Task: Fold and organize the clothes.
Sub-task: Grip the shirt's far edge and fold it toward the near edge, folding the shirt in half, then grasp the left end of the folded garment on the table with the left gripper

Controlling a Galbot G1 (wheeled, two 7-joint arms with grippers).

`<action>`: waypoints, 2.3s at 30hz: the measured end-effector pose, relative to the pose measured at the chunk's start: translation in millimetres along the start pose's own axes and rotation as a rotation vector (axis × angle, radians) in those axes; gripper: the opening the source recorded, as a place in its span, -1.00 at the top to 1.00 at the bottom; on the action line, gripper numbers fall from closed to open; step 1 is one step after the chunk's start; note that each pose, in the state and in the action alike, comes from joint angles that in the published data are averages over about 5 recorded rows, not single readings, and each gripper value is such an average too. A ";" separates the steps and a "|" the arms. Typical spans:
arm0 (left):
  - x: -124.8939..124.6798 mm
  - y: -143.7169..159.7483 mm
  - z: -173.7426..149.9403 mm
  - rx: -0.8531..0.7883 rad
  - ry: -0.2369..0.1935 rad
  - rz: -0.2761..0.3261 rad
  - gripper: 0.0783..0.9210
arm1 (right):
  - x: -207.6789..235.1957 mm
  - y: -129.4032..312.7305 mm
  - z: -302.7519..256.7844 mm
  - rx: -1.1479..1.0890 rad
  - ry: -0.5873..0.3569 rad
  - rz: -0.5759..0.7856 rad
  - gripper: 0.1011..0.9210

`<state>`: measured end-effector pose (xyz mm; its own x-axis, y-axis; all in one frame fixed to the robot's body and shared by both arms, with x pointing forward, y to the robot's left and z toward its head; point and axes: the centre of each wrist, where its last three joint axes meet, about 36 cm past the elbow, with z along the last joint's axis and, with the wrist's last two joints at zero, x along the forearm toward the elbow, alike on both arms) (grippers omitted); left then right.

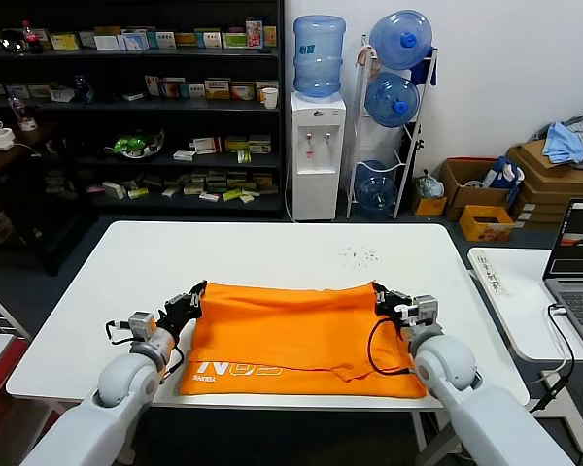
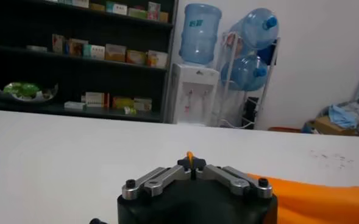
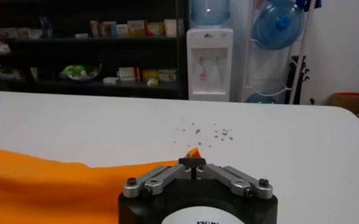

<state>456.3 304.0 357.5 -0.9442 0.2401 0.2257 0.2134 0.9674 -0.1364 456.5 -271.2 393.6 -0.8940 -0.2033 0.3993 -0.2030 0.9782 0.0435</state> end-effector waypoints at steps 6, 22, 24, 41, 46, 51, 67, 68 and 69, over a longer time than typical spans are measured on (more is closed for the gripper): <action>26.3 -13.1 4.1 -0.002 -0.007 0.024 0.96 | 33.8 7.6 2.4 0.008 0.008 -0.006 0.94; 63.4 -30.4 22.2 -0.011 0.019 0.047 0.72 | 80.3 16.0 3.9 0.029 0.080 0.020 0.55; 65.7 -29.7 21.5 -0.018 0.022 0.044 0.58 | 83.2 15.3 3.6 0.033 0.085 0.025 0.40; 96.8 -33.1 31.2 -0.006 0.039 0.002 -0.55 | 128.0 5.2 6.2 0.045 0.037 0.088 -0.70; 109.2 -43.9 47.0 0.028 0.052 -0.013 -0.75 | 141.4 5.7 9.2 0.039 0.019 0.107 -0.76; 112.7 -46.7 58.1 0.051 0.048 -0.037 -0.77 | 150.1 8.9 11.4 0.033 0.011 0.115 -0.76; 95.4 -43.4 88.2 0.079 0.078 -0.104 -0.53 | 160.8 9.7 13.2 0.021 0.001 0.138 -0.76; 95.2 -43.5 89.4 0.078 0.081 -0.105 -0.47 | 160.7 9.7 13.5 0.020 0.001 0.139 -0.76; 95.1 -43.8 90.6 0.078 0.084 -0.107 -0.41 | 160.5 9.7 13.7 0.019 0.002 0.139 -0.76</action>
<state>334.4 277.2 297.5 -0.9353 0.1452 0.3228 0.0896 0.9794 -0.1808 305.6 -295.0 445.5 -0.9134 -0.0654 0.4017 -0.0843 0.9960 -0.0296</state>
